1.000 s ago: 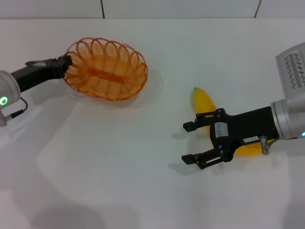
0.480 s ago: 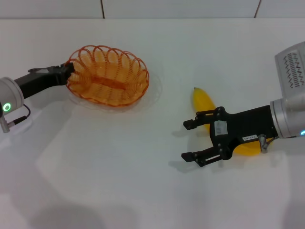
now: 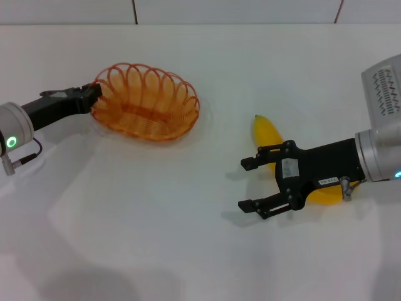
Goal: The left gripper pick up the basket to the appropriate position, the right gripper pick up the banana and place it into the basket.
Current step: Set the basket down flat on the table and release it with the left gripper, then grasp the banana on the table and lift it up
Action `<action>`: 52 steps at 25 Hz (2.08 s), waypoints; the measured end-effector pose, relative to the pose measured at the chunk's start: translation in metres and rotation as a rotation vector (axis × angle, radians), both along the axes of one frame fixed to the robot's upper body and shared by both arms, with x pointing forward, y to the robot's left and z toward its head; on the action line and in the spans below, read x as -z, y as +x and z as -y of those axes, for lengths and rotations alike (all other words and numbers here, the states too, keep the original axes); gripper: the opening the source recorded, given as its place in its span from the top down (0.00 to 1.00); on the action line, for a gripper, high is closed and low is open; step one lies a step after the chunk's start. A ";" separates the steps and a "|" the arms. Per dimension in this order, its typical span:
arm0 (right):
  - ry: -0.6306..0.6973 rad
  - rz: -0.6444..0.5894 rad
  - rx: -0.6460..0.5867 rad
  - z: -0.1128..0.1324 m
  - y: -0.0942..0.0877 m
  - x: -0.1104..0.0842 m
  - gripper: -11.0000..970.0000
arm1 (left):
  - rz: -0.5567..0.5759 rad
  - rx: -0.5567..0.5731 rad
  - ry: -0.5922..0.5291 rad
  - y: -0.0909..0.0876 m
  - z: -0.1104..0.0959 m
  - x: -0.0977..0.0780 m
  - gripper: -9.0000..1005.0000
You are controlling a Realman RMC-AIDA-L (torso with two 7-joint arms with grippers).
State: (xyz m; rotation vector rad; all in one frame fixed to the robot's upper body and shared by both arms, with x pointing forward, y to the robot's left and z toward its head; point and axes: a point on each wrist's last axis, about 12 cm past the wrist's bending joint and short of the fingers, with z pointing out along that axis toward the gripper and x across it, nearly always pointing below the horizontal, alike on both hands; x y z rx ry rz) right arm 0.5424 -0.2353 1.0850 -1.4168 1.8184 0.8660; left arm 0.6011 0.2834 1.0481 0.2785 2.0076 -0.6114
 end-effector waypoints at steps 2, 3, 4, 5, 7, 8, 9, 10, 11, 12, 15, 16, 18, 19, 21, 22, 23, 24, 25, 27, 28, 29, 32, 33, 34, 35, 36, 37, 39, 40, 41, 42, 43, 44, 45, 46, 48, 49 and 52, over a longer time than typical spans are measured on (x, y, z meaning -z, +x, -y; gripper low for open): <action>0.000 0.000 0.000 0.000 0.000 0.000 0.11 | 0.000 0.000 -0.001 0.000 0.000 0.000 0.93; 0.000 0.000 0.000 0.000 0.000 0.000 0.11 | 0.000 0.001 -0.001 0.000 0.000 0.000 0.92; 0.000 0.000 -0.001 0.000 0.000 0.000 0.11 | 0.000 0.001 -0.001 0.000 0.000 0.000 0.91; 0.000 -0.001 -0.001 0.000 0.000 0.000 0.11 | 0.000 0.002 -0.001 0.000 0.000 0.000 0.90; 0.000 -0.001 -0.001 0.000 0.000 0.000 0.11 | 0.001 0.006 0.000 0.000 0.001 0.000 0.87; 0.000 -0.001 -0.001 0.000 0.000 0.000 0.11 | 0.001 0.008 0.001 0.000 0.001 0.000 0.86; 0.001 -0.001 -0.001 0.000 0.000 0.000 0.11 | 0.002 0.010 0.001 0.000 0.001 0.000 0.85; 0.001 -0.001 -0.001 0.000 0.000 0.000 0.11 | 0.003 0.011 0.002 0.000 0.002 0.000 0.84; 0.001 -0.001 -0.001 0.000 0.000 0.000 0.11 | 0.005 0.013 0.003 0.000 0.002 0.000 0.83; 0.002 -0.001 -0.001 0.000 0.000 0.000 0.11 | 0.006 0.013 0.003 0.000 0.002 0.000 0.83; 0.002 -0.001 -0.001 0.000 0.000 0.000 0.11 | 0.007 0.014 0.005 -0.001 0.001 0.000 0.80; 0.002 -0.001 -0.001 0.000 0.000 0.000 0.11 | 0.009 0.015 0.008 -0.001 0.001 0.000 0.76; 0.002 -0.001 -0.001 0.000 0.000 0.000 0.11 | 0.018 0.020 0.021 -0.001 0.001 0.000 0.68; 0.002 -0.001 -0.001 0.000 0.000 0.000 0.11 | 0.018 0.020 0.021 -0.001 0.001 0.000 0.64; 0.002 -0.002 0.000 0.000 0.000 0.000 0.11 | 0.045 0.033 0.055 -0.001 -0.001 0.000 0.57; 0.002 -0.002 0.000 0.000 -0.001 0.000 0.11 | 0.057 0.034 0.064 -0.001 -0.002 0.000 0.53; 0.002 -0.003 0.001 0.000 -0.001 0.000 0.11 | 0.071 0.034 0.070 -0.001 -0.002 -0.001 0.49; 0.002 -0.003 0.001 0.001 -0.001 0.000 0.11 | 0.081 0.034 0.072 -0.002 -0.003 -0.001 0.45; 0.002 -0.003 0.002 0.001 -0.001 0.001 0.11 | 0.100 0.036 0.070 -0.003 -0.004 -0.002 0.41; 0.002 -0.003 0.002 0.001 -0.001 0.001 0.11 | 0.137 0.051 0.066 -0.007 -0.005 -0.003 0.37; 0.002 -0.004 0.003 0.001 -0.001 0.001 0.11 | 0.165 0.068 0.065 -0.009 -0.006 -0.005 0.36; 0.002 -0.005 0.004 0.001 -0.002 0.001 0.11 | 0.188 0.085 0.067 -0.011 -0.007 -0.007 0.35; 0.007 -0.006 0.006 0.002 -0.002 0.001 0.11 | 0.247 0.139 0.071 -0.020 -0.010 -0.010 0.33; 0.010 -0.006 0.007 0.002 -0.002 0.001 0.11 | 0.265 0.155 0.072 -0.023 -0.011 -0.011 0.32; 0.015 -0.006 0.008 0.002 -0.002 0.000 0.11 | 0.287 0.172 0.073 -0.029 -0.013 -0.011 0.32; 0.022 -0.006 0.010 0.002 -0.002 0.000 0.11 | 0.310 0.186 0.078 -0.033 -0.016 -0.011 0.31; 0.029 -0.006 0.012 0.001 -0.002 -0.001 0.11 | 0.329 0.197 0.078 -0.037 -0.017 -0.011 0.30; 0.032 -0.006 0.014 0.001 -0.002 -0.001 0.11 | 0.350 0.208 0.078 -0.042 -0.018 -0.011 0.30; 0.037 -0.004 0.013 0.001 -0.003 -0.001 0.11 | 0.377 0.234 0.069 -0.051 -0.021 -0.011 0.30; 0.035 0.001 0.009 0.001 -0.004 -0.001 0.11 | 0.379 0.243 0.064 -0.055 -0.023 -0.010 0.30; 0.034 0.005 0.005 0.002 -0.005 -0.002 0.11 | 0.378 0.249 0.060 -0.057 -0.024 -0.010 0.30; 0.034 0.012 0.001 0.002 -0.006 -0.002 0.11 | 0.370 0.257 0.055 -0.060 -0.026 -0.010 0.30; 0.034 0.018 0.001 0.002 -0.006 -0.003 0.11 | 0.361 0.263 0.051 -0.062 -0.029 -0.009 0.30; 0.035 0.025 0.005 0.002 -0.007 -0.004 0.11 | 0.349 0.272 0.045 -0.066 -0.031 -0.008 0.30; 0.036 0.030 0.012 0.003 -0.006 -0.004 0.11 | 0.332 0.289 0.040 -0.070 -0.033 -0.007 0.30; 0.040 0.034 0.022 0.003 -0.006 -0.005 0.11 | 0.318 0.304 0.036 -0.072 -0.035 -0.006 0.30; 0.051 0.042 0.047 0.005 -0.005 -0.006 0.11 | 0.280 0.349 0.033 -0.078 -0.037 -0.004 0.30; 0.058 0.048 0.060 0.005 -0.004 -0.006 0.11 | 0.263 0.366 0.033 -0.080 -0.038 -0.004 0.30; 0.070 0.074 0.087 0.009 -0.004 -0.011 0.10 | 0.228 0.386 0.038 -0.087 -0.043 -0.001 0.30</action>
